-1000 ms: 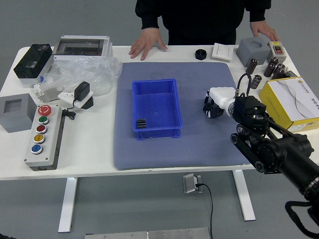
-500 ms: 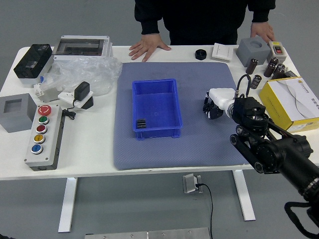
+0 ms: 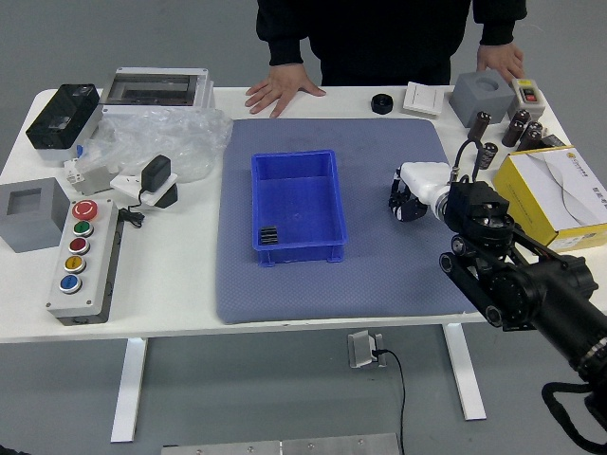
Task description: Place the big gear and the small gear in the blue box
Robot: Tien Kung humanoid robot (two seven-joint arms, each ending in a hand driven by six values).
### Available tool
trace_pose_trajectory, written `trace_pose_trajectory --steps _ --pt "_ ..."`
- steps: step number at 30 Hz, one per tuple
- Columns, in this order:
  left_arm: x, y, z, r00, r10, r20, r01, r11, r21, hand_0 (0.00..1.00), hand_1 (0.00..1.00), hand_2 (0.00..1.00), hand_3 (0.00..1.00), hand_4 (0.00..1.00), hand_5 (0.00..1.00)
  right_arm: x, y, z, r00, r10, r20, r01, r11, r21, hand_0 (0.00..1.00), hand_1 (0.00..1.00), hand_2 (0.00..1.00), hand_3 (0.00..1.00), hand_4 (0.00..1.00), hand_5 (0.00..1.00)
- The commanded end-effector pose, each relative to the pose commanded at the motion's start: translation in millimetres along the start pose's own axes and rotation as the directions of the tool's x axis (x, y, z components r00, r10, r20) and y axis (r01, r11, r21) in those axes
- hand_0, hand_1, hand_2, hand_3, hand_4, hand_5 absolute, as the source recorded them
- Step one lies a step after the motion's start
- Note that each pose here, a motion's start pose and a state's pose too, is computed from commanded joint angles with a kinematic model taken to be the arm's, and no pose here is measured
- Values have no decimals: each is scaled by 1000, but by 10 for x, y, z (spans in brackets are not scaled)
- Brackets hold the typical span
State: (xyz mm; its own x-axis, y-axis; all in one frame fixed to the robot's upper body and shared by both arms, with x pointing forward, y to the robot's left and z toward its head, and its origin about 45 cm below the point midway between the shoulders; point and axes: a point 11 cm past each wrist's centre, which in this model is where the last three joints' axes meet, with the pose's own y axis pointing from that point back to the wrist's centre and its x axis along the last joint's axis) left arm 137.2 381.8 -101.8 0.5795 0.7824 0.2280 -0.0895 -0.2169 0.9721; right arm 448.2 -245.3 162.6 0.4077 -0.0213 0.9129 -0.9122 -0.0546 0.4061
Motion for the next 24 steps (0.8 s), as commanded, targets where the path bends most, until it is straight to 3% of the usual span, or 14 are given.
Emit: trace_pose_trajectory --steps 15,24 --pt "25 3 -5 1000 4 -7 -4 1000 -1 788 761 756 688 584 305 209 64 50 999 52 11 -52 999 4 488 370 399 497 546 73" --pt "31 2 -19 1000 5 -11 -5 1000 2 788 761 755 689 586 305 516 203 -30 990 136 27 -137 989 47 485 367 393 478 533 86"
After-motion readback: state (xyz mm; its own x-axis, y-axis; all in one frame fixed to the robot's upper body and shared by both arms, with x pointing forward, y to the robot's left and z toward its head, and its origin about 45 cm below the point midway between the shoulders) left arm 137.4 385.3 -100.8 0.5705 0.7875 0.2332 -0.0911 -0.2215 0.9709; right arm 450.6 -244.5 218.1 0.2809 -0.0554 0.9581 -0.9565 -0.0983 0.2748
